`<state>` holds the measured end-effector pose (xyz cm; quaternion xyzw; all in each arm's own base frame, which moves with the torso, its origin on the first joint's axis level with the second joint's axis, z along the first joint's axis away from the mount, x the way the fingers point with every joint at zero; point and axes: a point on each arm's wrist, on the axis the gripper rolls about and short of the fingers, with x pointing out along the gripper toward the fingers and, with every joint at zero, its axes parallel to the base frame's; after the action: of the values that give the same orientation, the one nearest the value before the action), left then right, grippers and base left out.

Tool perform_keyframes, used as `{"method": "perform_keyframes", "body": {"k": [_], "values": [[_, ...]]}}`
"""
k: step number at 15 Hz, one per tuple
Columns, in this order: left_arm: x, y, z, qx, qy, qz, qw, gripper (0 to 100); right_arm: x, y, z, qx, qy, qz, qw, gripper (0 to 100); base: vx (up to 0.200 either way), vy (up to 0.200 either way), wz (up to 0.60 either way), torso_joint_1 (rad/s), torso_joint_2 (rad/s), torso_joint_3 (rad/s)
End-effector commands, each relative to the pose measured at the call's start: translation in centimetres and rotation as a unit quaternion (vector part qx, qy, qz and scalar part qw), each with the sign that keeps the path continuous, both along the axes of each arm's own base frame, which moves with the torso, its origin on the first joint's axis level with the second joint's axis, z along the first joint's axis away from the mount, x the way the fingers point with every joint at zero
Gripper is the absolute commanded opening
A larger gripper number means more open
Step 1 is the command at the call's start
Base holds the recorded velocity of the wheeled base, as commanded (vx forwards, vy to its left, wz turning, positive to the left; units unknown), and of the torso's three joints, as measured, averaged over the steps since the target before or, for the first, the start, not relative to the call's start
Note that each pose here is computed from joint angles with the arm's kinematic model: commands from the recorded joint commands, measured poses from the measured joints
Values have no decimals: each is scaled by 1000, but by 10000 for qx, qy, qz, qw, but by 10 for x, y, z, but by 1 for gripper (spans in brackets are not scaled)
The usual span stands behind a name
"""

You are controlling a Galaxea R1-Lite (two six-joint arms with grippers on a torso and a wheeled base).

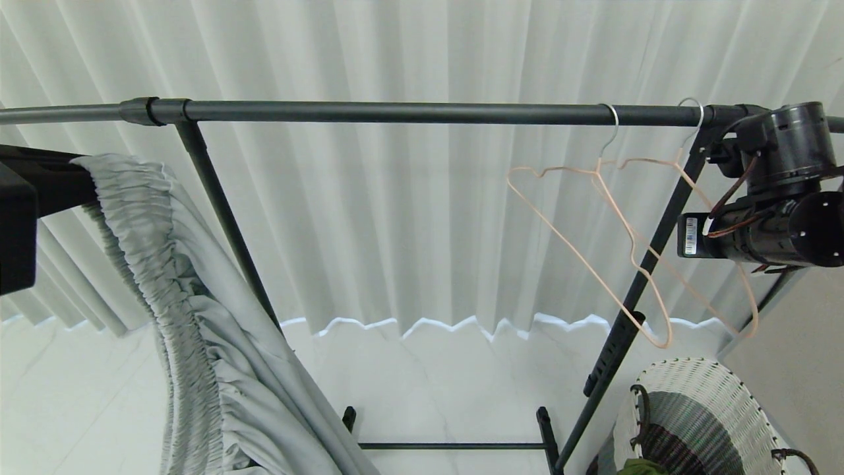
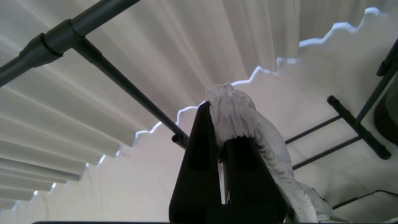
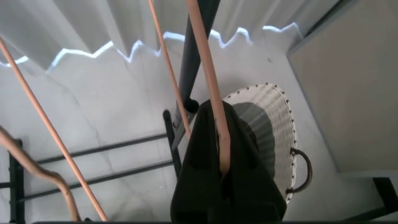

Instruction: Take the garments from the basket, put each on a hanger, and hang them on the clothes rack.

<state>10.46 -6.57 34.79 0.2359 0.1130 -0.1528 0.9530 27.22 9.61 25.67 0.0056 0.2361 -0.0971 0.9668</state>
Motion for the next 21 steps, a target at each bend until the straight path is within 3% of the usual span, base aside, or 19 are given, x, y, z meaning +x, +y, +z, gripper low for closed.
{"method": "perform_keyframes", "body": {"k": [1, 6, 9, 11, 17, 21], "values": [[0, 0, 0, 5, -4, 8, 10000, 0, -7, -2, 8, 53, -136, 6, 9999, 0, 0, 0, 0, 0, 0, 0], [-1, 0, 1, 20, -30, -8, 10000, 0, -29, -11, 22, 148, -436, 27, 9989, 0, 0, 0, 0, 0, 0, 0], [3, -1, 2, -36, -144, 18, 9999, 0, -62, -23, 21, 168, -474, 100, 9987, 0, 0, 0, 0, 0, 0, 0], [5, -2, 0, 181, -203, 98, 9996, 0, -89, -30, 18, 193, -518, 208, 9983, 0, -200, 0, 0, 2, 2, 2], [8, -4, -3, 164, -265, 101, 9995, 0, -133, -44, 14, 27, -702, 464, 9965, 0, -200, 0, 0, 2, 2, 7], [9, -5, -12, 170, -245, 102, 9995, 0, -153, -34, 25, 229, -1003, 1180, 9877, 0, -100, 0, 0, 0, 1, 4]]}}
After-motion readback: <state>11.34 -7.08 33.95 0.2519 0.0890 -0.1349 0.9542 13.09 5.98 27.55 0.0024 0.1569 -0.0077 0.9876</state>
